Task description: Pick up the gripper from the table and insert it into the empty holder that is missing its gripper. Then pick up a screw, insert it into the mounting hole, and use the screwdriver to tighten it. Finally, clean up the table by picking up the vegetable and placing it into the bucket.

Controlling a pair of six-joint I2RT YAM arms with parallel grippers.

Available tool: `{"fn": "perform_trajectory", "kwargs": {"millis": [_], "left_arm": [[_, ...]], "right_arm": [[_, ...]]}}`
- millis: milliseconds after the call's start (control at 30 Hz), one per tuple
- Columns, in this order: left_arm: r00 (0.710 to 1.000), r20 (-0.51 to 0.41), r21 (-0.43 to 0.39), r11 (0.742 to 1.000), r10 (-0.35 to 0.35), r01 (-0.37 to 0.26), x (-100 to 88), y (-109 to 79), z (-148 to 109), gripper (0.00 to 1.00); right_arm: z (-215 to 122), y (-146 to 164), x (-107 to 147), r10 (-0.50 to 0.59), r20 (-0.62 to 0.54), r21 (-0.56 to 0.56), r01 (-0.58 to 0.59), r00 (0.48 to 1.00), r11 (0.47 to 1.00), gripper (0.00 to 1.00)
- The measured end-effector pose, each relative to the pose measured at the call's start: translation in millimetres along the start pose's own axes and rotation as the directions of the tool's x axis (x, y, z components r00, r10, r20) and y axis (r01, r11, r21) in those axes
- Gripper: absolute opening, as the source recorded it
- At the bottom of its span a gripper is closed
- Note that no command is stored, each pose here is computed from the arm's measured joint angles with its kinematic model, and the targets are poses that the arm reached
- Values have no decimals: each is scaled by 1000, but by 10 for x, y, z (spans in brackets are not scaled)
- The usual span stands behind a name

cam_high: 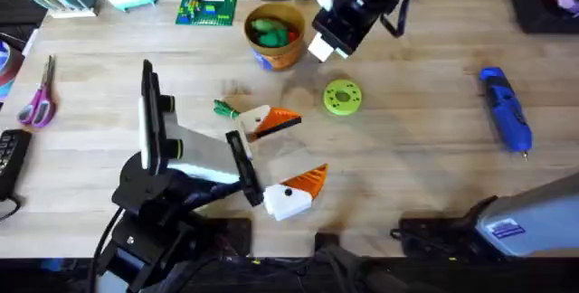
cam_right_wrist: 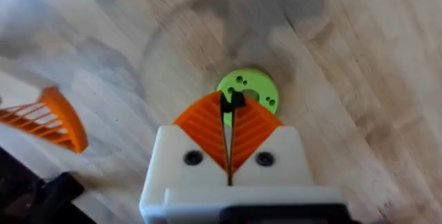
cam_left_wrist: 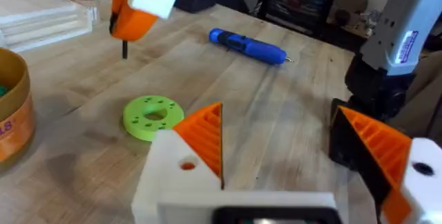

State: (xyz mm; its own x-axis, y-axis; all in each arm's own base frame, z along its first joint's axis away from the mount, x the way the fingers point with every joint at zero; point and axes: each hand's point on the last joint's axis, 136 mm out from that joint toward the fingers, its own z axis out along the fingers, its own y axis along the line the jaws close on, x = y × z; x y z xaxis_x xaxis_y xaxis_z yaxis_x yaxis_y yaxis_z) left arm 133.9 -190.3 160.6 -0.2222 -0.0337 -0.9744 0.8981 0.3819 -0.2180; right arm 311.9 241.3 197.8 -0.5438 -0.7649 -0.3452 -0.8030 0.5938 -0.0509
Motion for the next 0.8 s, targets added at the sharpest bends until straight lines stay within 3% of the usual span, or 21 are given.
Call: {"fn": "perform_trajectory", "kwargs": {"millis": [133, 267, 467, 800], "left_arm": [[1000, 0, 0, 1000, 23, -23, 0, 0, 0, 993], [997, 0, 0, 997, 79, -79, 0, 0, 0, 993], [992, 0, 3, 992, 128, -128, 1, -5, 0, 993], [990, -1, 15, 990, 139, -139, 5, -25, 0, 993]], "right_arm": [[-369, 134, -262, -31, 103, -15, 33, 994, 999, 7], [-519, 480, -422, -81, 167, -83, 96, 983, 992, 7], [-529, 953, -407, -134, 157, -166, 160, 978, 973, 7], [-552, 1376, -358, -181, 143, -218, 209, 973, 953, 7]]}}
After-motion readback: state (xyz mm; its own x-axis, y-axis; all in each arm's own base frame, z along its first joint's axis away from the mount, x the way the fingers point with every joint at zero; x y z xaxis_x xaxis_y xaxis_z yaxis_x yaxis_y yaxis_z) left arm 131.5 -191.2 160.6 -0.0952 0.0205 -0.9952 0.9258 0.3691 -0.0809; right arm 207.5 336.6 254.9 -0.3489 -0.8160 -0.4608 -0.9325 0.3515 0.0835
